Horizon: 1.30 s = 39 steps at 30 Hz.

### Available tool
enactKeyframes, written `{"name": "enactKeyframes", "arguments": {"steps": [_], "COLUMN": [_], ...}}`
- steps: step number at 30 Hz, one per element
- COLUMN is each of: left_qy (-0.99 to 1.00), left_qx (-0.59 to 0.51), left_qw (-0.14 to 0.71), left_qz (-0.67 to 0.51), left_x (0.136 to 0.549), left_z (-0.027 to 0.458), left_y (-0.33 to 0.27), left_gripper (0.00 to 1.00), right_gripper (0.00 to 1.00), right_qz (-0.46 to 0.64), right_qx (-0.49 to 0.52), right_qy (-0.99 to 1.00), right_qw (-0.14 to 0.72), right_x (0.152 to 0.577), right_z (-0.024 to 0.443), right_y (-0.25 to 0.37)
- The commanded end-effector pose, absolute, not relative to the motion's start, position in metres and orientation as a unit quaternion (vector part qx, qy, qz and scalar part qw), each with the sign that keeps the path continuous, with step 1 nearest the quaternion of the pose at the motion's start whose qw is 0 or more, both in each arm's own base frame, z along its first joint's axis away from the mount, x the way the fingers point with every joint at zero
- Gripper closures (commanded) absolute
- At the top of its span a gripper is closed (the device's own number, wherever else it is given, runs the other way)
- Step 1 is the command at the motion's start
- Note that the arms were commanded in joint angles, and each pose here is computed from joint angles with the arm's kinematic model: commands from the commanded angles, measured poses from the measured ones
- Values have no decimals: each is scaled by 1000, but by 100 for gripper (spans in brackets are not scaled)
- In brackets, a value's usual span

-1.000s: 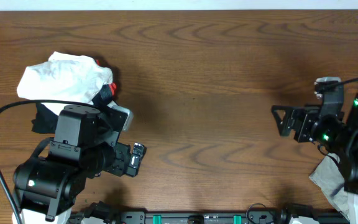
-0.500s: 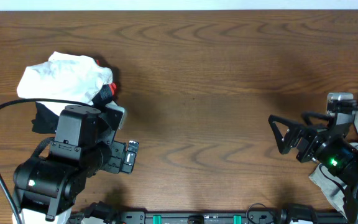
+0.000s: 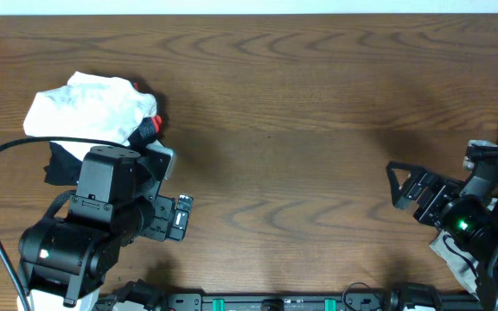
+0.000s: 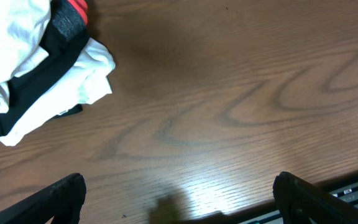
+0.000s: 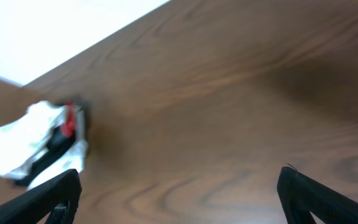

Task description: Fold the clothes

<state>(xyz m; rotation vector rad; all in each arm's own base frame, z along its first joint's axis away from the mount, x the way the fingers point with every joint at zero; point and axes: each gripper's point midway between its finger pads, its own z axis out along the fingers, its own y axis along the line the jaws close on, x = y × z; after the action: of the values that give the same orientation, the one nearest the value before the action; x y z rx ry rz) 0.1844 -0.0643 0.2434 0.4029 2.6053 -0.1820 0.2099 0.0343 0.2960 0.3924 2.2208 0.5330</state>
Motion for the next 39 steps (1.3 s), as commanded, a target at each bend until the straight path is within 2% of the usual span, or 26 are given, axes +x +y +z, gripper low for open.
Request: {"name": "enactKeyframes", "arguments": {"steps": [1,6,11,18,24,27,39], "left_qy": [954,954,954,954,954,954,954], "left_qx": [148,148,149,149,148,148,149], "left_qw": [253,253,253,253,253,253,253], "left_qz": [-63,-63,-63,-63,-63,-63,-63], "left_x": [185,185,185,185,185,185,185], "left_z": [248,248,248,248,248,248,248], "left_y": [-64,-64,-64,-64,-64,-64,-64], "left_gripper": [2,2,2,2,2,2,2], "right_gripper": [1,1,1,1,1,1,1], "right_qz": [128,104,94,97,103,104,109], "right_qx": [190,200,206,204,224,232,229], "right_qy": [873,853,855,847,866,868,865], "right_qw": [430,471,467,481,436,426,432], "right_x": [209,200,182,175,176,178,182], "right_z": [281,246,183,131,84,70,71], "right_y": [5,-6,-8,-8,-5,-5,-5]}}
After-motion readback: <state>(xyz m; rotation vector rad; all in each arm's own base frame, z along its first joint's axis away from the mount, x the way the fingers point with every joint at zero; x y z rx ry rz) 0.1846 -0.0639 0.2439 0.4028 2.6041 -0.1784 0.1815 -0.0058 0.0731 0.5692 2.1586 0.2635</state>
